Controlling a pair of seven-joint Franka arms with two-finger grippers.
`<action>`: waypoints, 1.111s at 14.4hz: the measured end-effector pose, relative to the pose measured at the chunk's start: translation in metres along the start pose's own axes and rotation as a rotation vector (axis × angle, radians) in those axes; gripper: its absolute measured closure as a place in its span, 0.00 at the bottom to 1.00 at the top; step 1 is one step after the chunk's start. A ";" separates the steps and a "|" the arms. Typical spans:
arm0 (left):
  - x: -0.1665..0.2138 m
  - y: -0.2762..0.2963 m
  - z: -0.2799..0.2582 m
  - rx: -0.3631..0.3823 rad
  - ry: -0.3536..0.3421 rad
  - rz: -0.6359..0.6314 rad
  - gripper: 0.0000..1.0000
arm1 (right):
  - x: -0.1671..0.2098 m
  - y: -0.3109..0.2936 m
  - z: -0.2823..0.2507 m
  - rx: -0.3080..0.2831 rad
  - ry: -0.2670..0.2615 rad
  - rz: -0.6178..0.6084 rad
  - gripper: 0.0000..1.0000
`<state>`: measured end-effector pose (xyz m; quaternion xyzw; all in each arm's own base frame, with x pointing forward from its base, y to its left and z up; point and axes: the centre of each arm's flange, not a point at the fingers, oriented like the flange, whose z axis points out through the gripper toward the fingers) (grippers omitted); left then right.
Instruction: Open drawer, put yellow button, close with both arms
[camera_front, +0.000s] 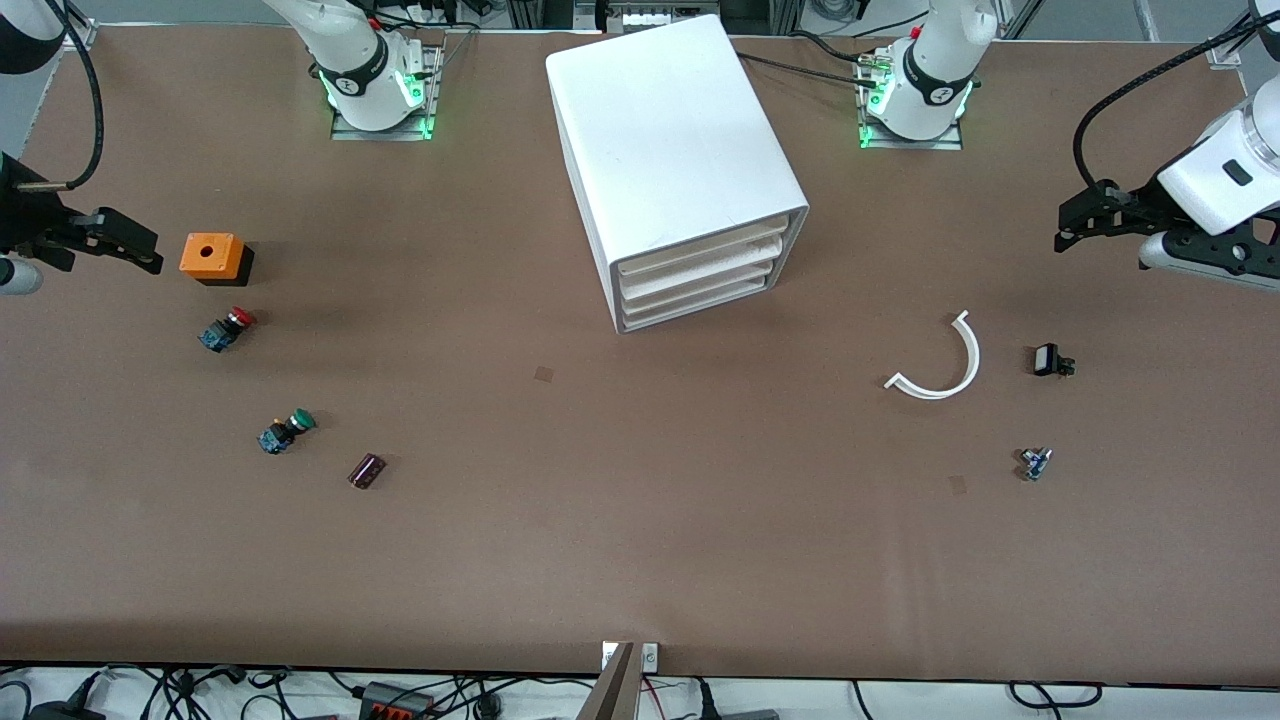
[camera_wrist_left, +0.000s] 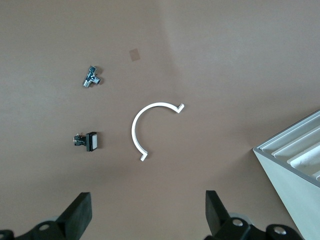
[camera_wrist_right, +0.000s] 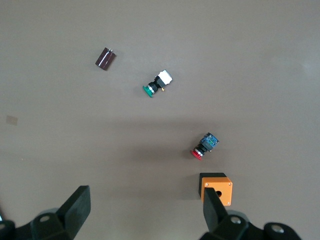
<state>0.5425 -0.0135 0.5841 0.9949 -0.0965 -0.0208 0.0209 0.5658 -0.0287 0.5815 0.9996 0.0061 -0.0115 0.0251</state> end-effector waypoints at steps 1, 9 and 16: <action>0.000 0.001 -0.001 0.001 0.002 0.002 0.00 | 0.000 0.001 0.002 0.000 -0.004 -0.003 0.00; 0.001 0.005 -0.003 0.001 0.001 0.008 0.00 | -0.001 0.002 0.009 0.001 -0.015 -0.003 0.00; 0.001 0.005 -0.003 0.001 0.001 0.007 0.00 | 0.000 0.002 0.011 0.001 -0.007 -0.004 0.00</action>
